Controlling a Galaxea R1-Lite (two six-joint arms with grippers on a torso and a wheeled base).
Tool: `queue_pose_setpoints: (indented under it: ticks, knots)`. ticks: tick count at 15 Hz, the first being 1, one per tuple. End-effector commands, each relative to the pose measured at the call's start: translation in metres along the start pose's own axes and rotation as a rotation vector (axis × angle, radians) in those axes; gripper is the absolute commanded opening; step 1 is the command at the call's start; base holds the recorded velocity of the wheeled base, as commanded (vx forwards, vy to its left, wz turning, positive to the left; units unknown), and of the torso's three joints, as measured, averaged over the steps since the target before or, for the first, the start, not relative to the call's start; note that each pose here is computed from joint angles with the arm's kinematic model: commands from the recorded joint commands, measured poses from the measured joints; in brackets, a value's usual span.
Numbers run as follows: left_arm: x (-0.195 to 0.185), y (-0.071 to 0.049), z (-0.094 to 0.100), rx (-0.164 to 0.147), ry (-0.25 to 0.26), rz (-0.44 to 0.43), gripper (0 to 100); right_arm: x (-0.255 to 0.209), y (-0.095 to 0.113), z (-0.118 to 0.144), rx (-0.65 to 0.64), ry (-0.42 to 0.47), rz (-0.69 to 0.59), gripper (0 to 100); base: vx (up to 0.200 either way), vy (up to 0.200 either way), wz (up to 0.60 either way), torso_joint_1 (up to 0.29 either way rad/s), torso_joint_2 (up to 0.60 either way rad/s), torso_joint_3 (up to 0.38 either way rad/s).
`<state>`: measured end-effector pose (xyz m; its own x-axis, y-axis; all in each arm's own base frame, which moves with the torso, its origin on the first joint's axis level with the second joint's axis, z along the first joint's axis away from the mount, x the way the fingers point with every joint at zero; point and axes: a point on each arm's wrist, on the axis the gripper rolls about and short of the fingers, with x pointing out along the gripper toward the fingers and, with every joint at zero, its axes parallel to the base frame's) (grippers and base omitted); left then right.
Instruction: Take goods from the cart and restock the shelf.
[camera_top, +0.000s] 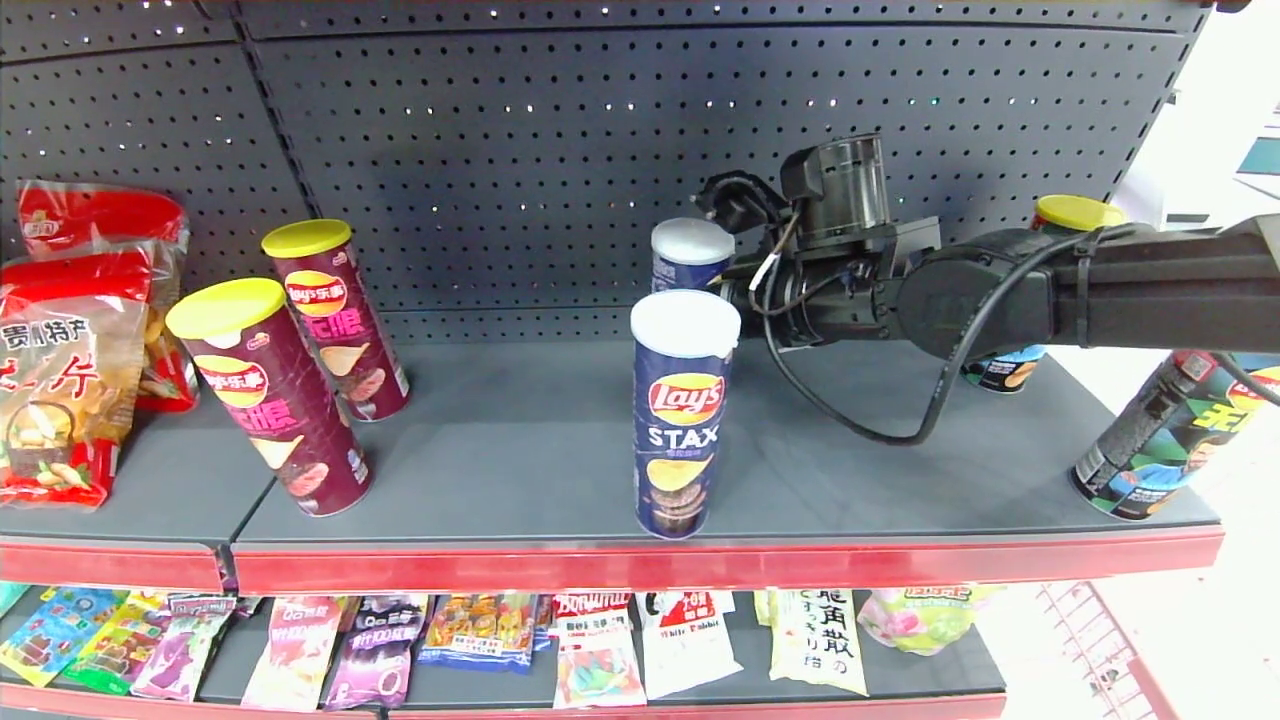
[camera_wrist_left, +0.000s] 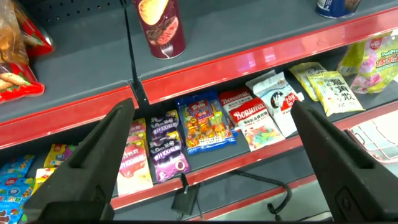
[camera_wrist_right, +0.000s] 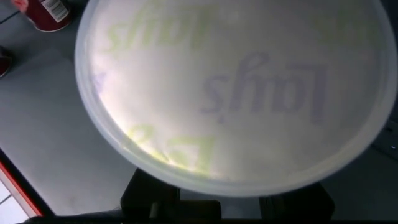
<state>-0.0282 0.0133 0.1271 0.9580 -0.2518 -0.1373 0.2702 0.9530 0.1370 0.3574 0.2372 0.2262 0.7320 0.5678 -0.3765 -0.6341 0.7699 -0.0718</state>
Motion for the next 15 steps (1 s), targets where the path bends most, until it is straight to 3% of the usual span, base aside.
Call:
queue_pose_setpoints:
  ticks: [1,8,15]
  knots:
    - [0.000,0.000,0.000,0.000,0.003,0.000,100,-0.001,0.000,0.000,0.000,-0.002,-0.004,100,0.000,0.000,0.00,0.000,0.00,0.000]
    - [0.001,0.000,-0.002,0.001,0.010,-0.001,100,-0.013,-0.001,0.002,0.026,0.000,-0.022,100,0.000,0.000,0.00,0.000,0.00,0.000]
    - [0.002,-0.001,-0.003,0.002,0.014,-0.011,100,-0.049,-0.015,-0.006,0.048,0.023,-0.078,100,0.000,0.000,0.00,0.000,0.00,0.000]
